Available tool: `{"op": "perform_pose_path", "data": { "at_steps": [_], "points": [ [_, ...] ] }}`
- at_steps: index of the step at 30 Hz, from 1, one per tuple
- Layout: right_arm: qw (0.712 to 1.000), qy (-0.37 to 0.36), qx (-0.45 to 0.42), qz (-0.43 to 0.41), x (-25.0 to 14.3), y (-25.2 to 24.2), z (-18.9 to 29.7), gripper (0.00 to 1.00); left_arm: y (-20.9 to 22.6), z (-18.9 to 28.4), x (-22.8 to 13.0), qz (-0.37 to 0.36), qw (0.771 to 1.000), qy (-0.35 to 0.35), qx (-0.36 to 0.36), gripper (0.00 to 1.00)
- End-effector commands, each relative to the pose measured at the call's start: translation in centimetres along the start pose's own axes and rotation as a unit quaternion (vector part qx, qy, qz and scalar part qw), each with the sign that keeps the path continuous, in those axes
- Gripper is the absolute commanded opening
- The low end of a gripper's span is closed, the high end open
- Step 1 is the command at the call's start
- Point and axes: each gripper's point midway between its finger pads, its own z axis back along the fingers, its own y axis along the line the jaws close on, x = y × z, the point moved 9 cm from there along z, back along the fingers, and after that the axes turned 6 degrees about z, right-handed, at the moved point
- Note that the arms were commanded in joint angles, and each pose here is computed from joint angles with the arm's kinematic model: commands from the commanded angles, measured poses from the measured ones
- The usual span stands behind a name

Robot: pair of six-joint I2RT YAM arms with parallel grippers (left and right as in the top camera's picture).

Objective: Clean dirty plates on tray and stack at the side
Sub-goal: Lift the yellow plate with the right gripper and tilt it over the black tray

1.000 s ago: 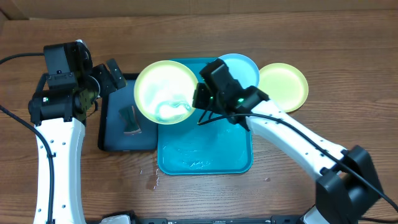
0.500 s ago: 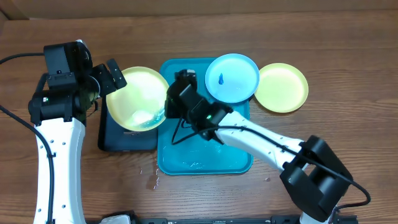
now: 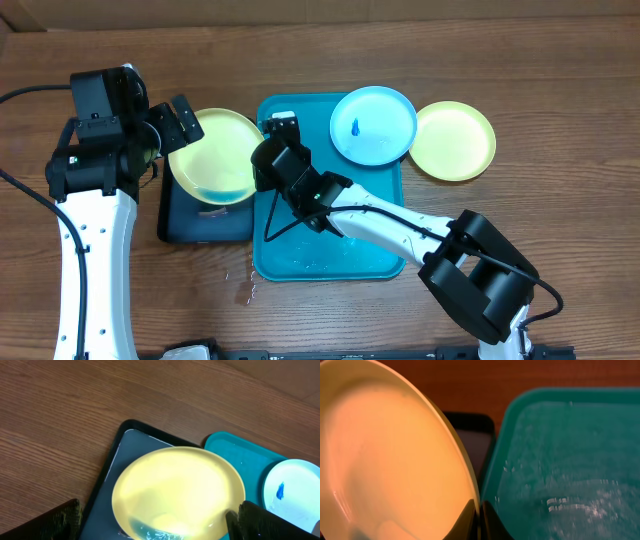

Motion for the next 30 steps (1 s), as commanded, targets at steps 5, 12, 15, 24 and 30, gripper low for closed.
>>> {"op": "perform_pose_path", "data": {
  "at_steps": [5,12,15,24,30],
  "points": [
    [0.987,-0.115,-0.03,0.105,3.9,1.0,0.7,0.04,-0.2,-0.1,0.0,0.004,1.0,0.003,-0.007,1.0],
    [0.964,-0.192,-0.03,0.183,6.1,2.0,1.3,0.04,-0.2,-0.1,0.0,0.004,1.0,0.003,-0.007,1.0],
    [0.953,-0.226,-0.027,0.201,6.8,2.4,1.2,0.04,-0.2,-0.1,0.0,0.004,1.0,0.003,-0.007,1.0],
    [0.909,-0.278,-0.053,0.307,7.6,2.9,1.2,0.04,-0.2,-0.1,0.0,0.004,1.0,0.003,-0.007,1.0],
    [0.882,-0.341,-0.065,0.32,9.3,3.4,2.5,0.04,-0.2,-0.1,0.0,0.004,1.0,0.003,-0.007,1.0]
  ]
}}
